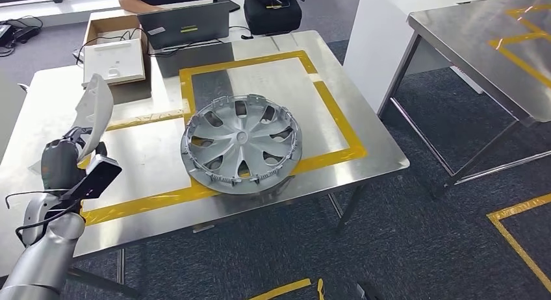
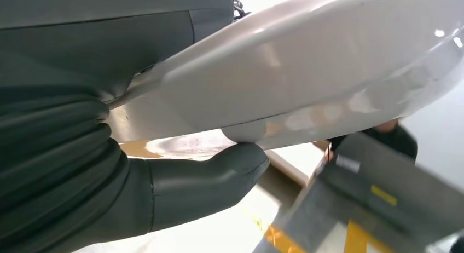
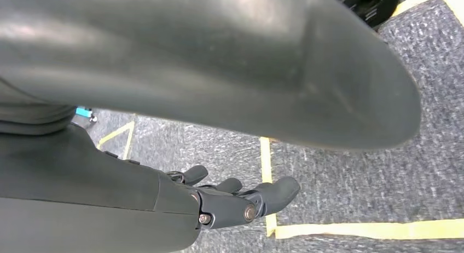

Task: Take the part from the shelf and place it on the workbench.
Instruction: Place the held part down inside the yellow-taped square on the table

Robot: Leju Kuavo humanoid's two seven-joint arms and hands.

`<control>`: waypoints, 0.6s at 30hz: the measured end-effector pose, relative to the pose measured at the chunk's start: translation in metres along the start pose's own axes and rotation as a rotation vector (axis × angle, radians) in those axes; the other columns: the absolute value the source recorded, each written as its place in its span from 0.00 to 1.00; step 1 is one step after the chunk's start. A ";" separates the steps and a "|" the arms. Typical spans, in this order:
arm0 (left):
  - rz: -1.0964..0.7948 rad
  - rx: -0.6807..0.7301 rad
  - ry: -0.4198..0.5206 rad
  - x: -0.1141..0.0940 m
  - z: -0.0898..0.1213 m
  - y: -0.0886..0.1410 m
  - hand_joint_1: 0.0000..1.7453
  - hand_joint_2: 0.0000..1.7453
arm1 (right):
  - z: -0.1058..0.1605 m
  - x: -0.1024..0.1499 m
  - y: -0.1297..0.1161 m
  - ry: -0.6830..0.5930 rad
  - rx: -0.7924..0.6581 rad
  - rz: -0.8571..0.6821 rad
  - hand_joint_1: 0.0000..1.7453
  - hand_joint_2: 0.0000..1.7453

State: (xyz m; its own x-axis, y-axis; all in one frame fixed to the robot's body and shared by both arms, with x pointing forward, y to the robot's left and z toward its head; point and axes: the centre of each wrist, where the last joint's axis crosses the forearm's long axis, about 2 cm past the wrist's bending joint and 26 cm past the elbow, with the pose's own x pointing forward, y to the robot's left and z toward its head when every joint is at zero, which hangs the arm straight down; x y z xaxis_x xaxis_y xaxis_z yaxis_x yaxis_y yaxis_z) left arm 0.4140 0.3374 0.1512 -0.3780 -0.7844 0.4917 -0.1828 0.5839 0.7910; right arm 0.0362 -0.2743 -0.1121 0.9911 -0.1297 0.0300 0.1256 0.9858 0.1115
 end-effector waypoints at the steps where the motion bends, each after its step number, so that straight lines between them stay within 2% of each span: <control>1: -0.026 -0.027 0.022 -0.001 -0.005 -0.001 1.00 1.00 | 0.000 0.000 -0.001 -0.001 -0.002 0.003 0.00 0.00; 3: -0.081 -0.061 0.088 -0.002 -0.019 0.003 1.00 1.00 | 0.000 -0.001 -0.004 -0.009 -0.008 0.005 0.00 0.00; 8: -0.209 -0.059 0.281 -0.004 -0.052 0.032 1.00 1.00 | 0.000 -0.003 -0.007 -0.002 -0.015 0.001 0.00 0.00; 12: -0.274 -0.071 0.419 -0.008 -0.058 0.040 1.00 1.00 | 0.000 -0.002 -0.007 0.014 -0.015 0.008 0.00 0.00; 18: -0.310 -0.088 0.591 -0.014 -0.054 0.038 1.00 1.00 | 0.000 -0.001 -0.007 0.005 -0.017 0.016 0.00 0.00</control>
State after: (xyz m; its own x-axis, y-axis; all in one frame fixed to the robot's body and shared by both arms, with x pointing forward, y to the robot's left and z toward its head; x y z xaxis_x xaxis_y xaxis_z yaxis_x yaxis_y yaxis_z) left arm 0.4614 0.3593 0.1943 0.2450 -0.9102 0.3338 -0.1188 0.3136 0.9421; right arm 0.0339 -0.2811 -0.1126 0.9932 -0.1132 0.0267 0.1103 0.9894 0.0943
